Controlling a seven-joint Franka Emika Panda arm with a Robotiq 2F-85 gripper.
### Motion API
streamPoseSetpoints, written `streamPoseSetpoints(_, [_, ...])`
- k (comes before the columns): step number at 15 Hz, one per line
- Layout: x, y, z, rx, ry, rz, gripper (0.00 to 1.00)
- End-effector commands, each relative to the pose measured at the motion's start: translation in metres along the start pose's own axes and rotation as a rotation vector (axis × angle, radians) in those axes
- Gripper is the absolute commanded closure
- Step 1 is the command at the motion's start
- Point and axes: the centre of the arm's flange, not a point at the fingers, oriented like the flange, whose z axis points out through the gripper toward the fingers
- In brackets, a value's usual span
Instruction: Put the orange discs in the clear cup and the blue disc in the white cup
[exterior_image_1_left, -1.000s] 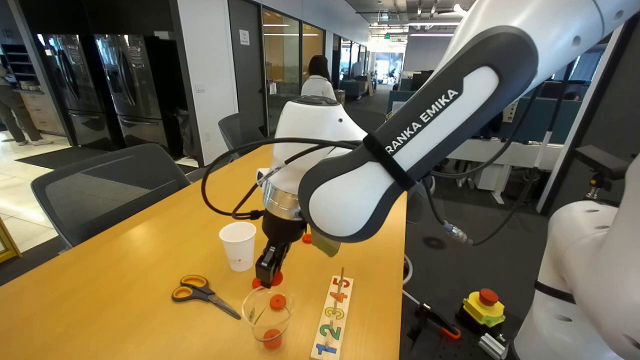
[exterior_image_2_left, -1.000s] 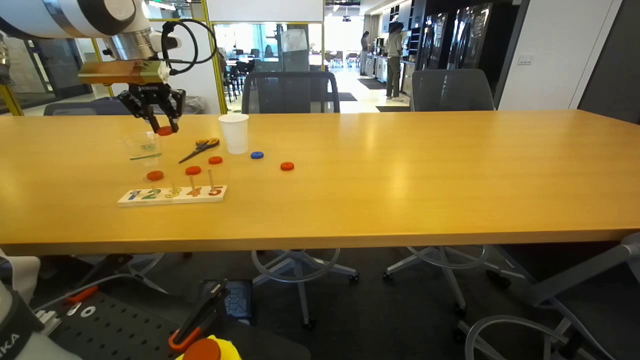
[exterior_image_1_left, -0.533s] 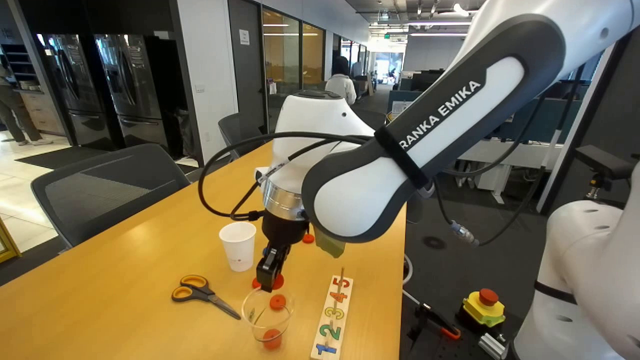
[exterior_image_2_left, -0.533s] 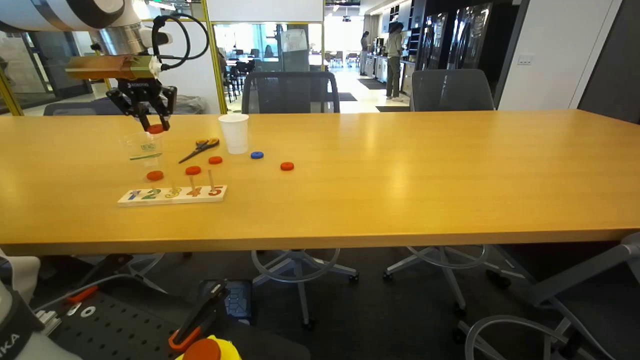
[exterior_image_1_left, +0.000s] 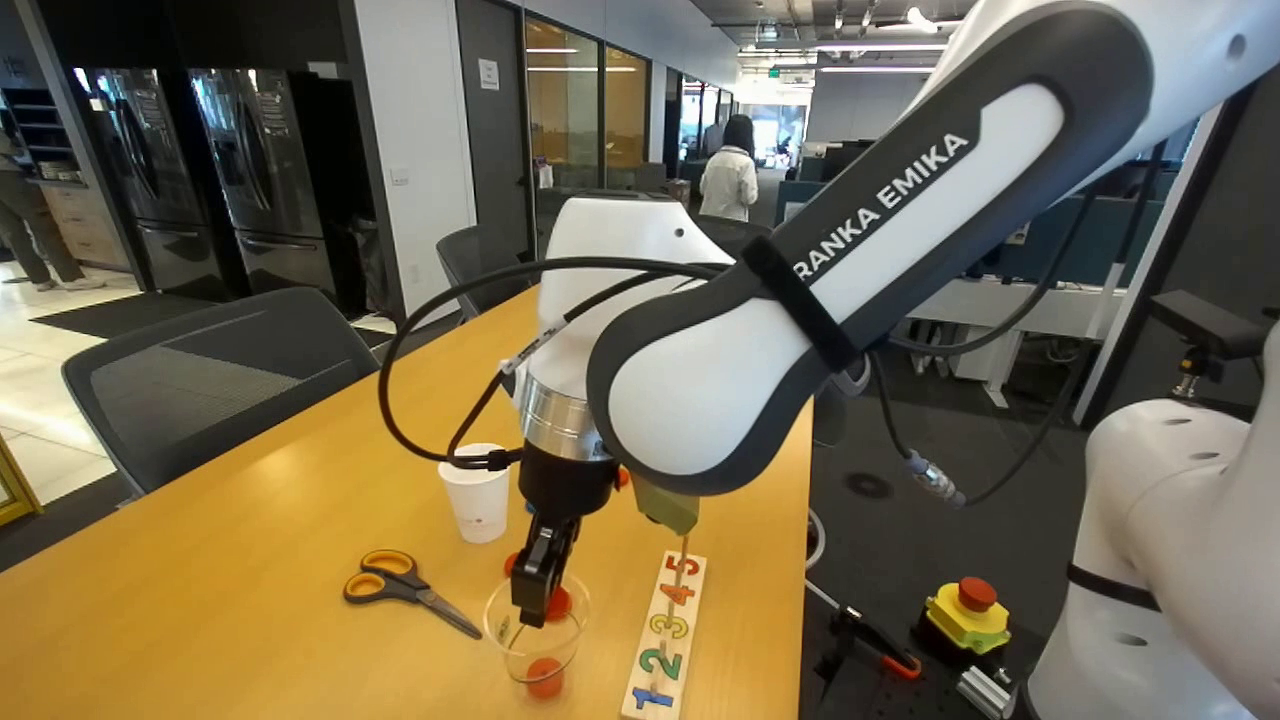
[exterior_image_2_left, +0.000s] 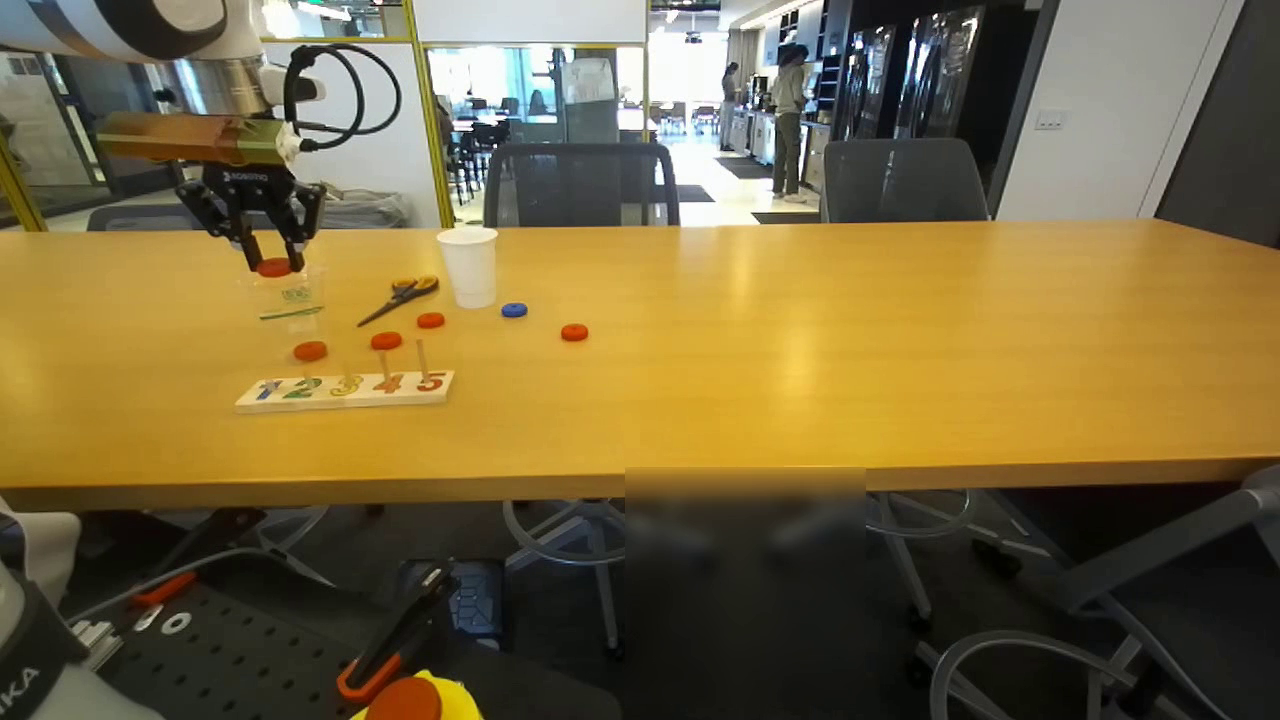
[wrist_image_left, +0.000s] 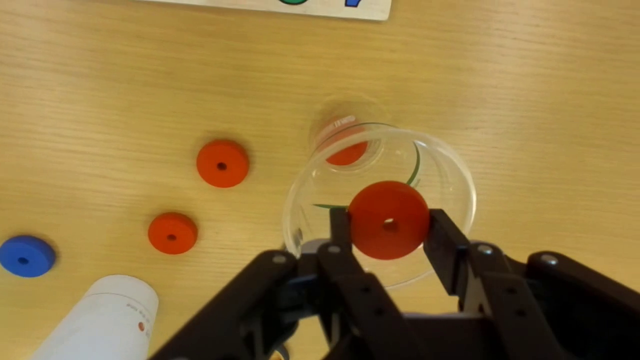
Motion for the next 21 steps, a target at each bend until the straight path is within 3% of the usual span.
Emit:
streamPoseSetpoints(1, [0.000, -0.001, -0.007, 0.033, 0.007, -0.003, 0.82])
streamPoseSetpoints(2, [0.001, -0.001, -0.006, 0.033, 0.015, 0.010, 0.37])
streamPoseSetpoints(7, [0.008, 0.010, -0.003, 0.035, 0.021, 0.070, 0.03])
streamPoseSetpoints(16, [0.030, 0.034, -0.009, -0.049, 0.093, 0.546, 0.00])
streamPoseSetpoints(21, [0.046, 0.053, 0.008, -0.145, 0.155, 0.785, 0.00])
